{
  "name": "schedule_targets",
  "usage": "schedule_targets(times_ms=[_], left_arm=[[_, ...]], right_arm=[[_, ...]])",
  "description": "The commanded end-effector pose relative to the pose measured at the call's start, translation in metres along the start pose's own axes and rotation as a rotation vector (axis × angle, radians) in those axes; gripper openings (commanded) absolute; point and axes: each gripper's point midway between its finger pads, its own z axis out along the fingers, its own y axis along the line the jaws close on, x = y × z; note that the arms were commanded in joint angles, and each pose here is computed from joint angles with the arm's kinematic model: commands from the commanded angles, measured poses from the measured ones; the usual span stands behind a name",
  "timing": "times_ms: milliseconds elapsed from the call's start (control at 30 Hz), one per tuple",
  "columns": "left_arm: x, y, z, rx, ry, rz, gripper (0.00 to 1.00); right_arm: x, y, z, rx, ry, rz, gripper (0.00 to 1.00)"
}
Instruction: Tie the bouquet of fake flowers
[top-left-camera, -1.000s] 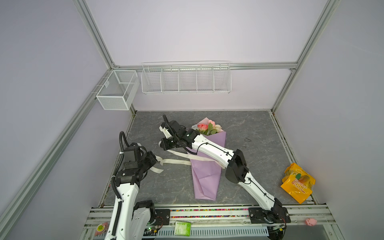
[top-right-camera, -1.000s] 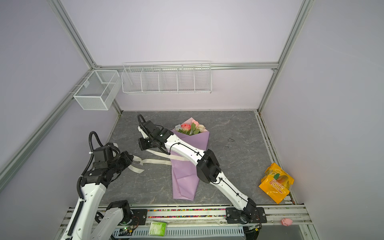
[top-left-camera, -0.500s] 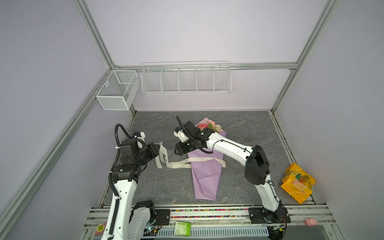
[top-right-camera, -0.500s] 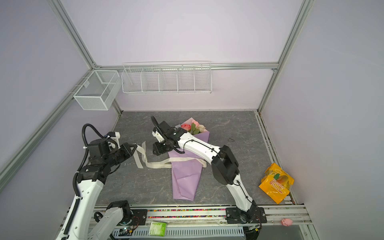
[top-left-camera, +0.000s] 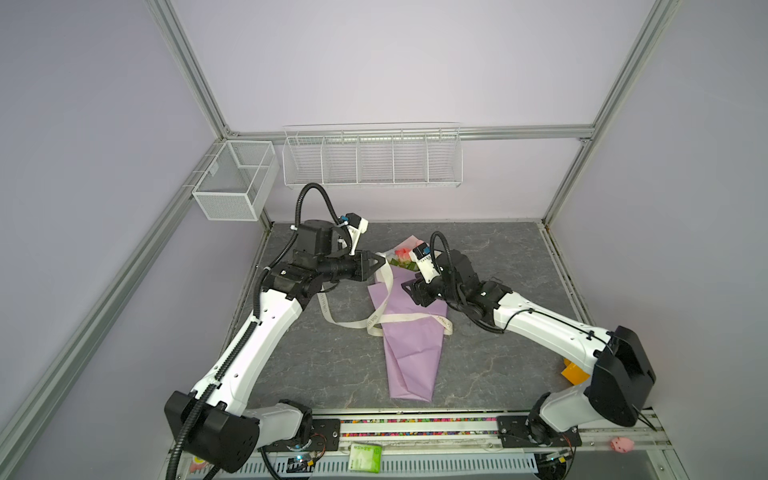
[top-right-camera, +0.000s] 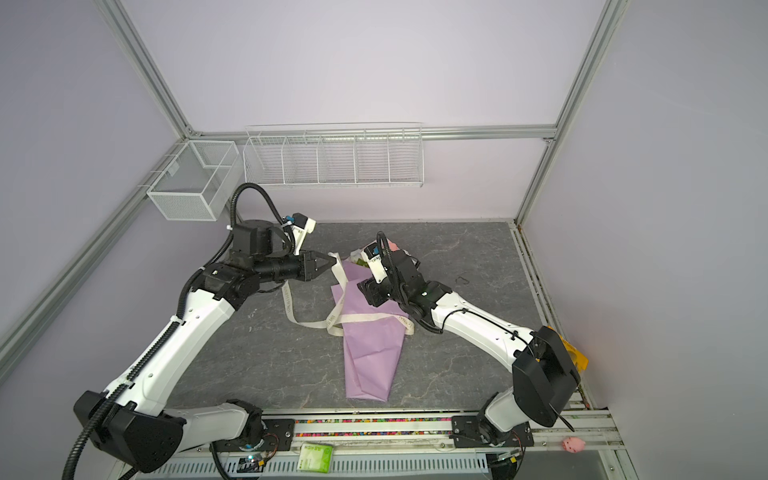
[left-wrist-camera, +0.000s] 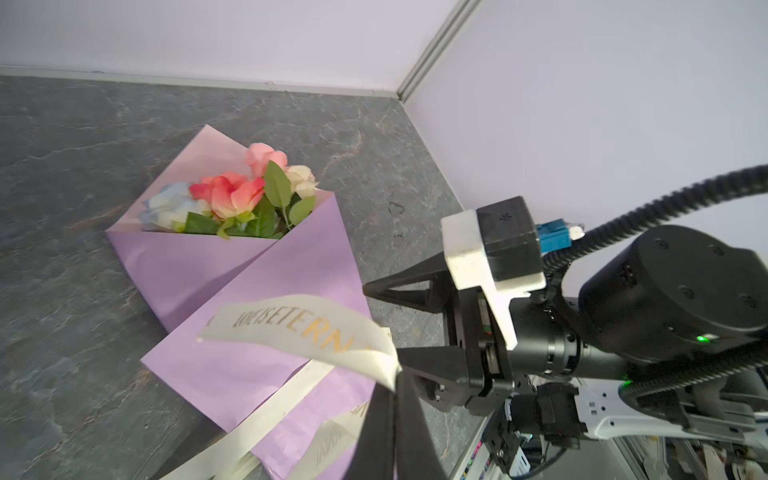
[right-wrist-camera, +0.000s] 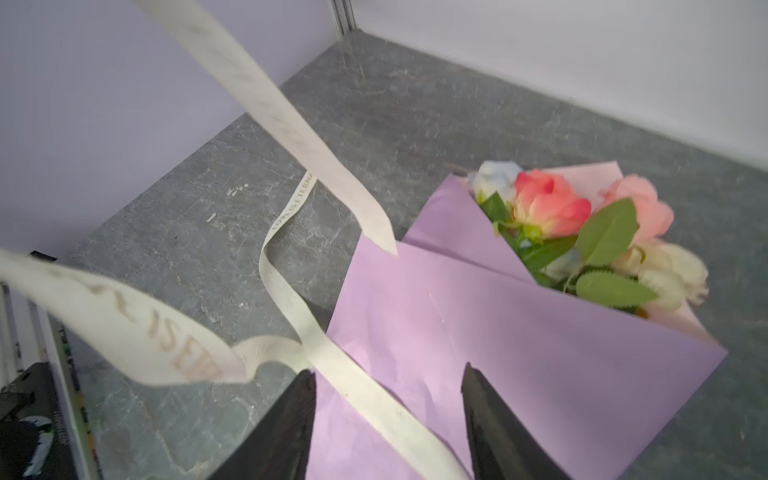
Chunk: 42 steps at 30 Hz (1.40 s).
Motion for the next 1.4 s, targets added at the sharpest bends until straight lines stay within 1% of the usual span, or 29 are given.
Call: schedule_targets(times_ms=[0,67,100,133,200,267,400,533,600,633,667,700,767,800,833,867,900,933,967,1000,1033,1100,1167,1267,1300,1367], left_arm=[[0.009,-0.006,0.006,0.045,0.069,0.023,0.0],[0.011,-0.008,0.009,0.059,0.082,0.021,0.0],[0.012,-0.01,0.009,0.077,0.091,0.021,0.0],[0.013,-0.012,0.01,0.094,0.1,0.02,0.0],[0.018,-0.016,0.011,0.12,0.126,0.017,0.0],[0.023,-0.016,0.012,0.125,0.153,0.015,0.0],[0.031,-0.017,0.014,0.151,0.193,0.008,0.0],[0.034,-0.019,0.017,0.176,0.214,0.001,0.0],[0.035,-0.019,0.017,0.178,0.223,0.001,0.0],[0.036,-0.019,0.017,0.178,0.226,0.0,0.0],[0.036,-0.018,0.017,0.173,0.227,0.0,0.0],[0.036,-0.017,0.017,0.164,0.223,0.003,0.0],[0.035,-0.011,0.017,0.122,0.214,0.007,0.0],[0.034,-0.005,0.017,0.084,0.204,0.003,0.0],[0.033,0.001,0.017,0.048,0.192,0.003,0.0],[0.032,0.008,0.017,0.008,0.178,0.005,0.01],[0.033,0.017,0.018,-0.033,0.172,0.005,0.14],[0.034,0.025,0.019,-0.073,0.169,0.007,0.29],[0.038,0.036,0.022,-0.115,0.174,0.013,0.4],[0.044,0.047,0.026,-0.15,0.183,0.021,0.46],[0.05,0.055,0.03,-0.168,0.2,0.023,0.5],[0.067,0.068,0.043,-0.166,0.256,0.018,0.54],[0.084,0.076,0.057,-0.178,0.315,0.013,0.56],[0.109,0.086,0.081,-0.253,0.414,0.084,0.59],[0.117,0.091,0.088,-0.286,0.444,0.11,0.6],[0.132,0.094,0.101,-0.315,0.503,0.151,0.61]], right_arm=[[-0.024,0.009,-0.004,-0.037,-0.172,-0.169,0.6],[-0.028,0.015,-0.007,-0.068,-0.244,-0.217,0.62],[-0.025,0.021,-0.005,-0.099,-0.255,-0.257,0.62],[-0.023,0.025,-0.003,-0.12,-0.253,-0.295,0.62],[-0.021,0.024,0.006,-0.116,-0.239,-0.324,0.62],[-0.024,0.023,0.01,-0.112,-0.253,-0.351,0.62],[-0.032,0.038,0.015,-0.189,-0.293,-0.425,0.62],[-0.034,0.054,0.022,-0.29,-0.289,-0.442,0.62],[-0.037,0.059,0.024,-0.321,-0.304,-0.426,0.62],[-0.038,0.061,0.024,-0.338,-0.303,-0.423,0.6],[-0.039,0.062,0.024,-0.343,-0.302,-0.42,0.53],[-0.042,0.057,0.026,-0.313,-0.299,-0.399,0.4],[-0.042,0.043,0.028,-0.246,-0.284,-0.362,0.17],[-0.04,0.032,0.029,-0.195,-0.261,-0.335,0.1],[-0.038,0.023,0.029,-0.159,-0.24,-0.306,0.07],[-0.033,0.012,0.028,-0.122,-0.203,-0.266,0.07],[-0.027,-0.002,0.027,-0.073,-0.159,-0.21,0.07],[-0.021,-0.016,0.026,-0.027,-0.114,-0.161,0.07],[-0.014,-0.034,0.025,0.04,-0.055,-0.102,0.07],[-0.002,-0.052,0.023,0.113,0.028,-0.045,0.07],[0.007,-0.067,0.021,0.153,0.092,0.004,0.07],[0.028,-0.091,0.017,0.185,0.21,0.111,0.07],[0.045,-0.108,0.015,0.193,0.279,0.233,0.07],[0.065,-0.127,0.012,0.19,0.349,0.397,0.07],[0.07,-0.129,0.012,0.173,0.365,0.436,0.07],[0.075,-0.132,0.013,0.159,0.389,0.474,0.07]])
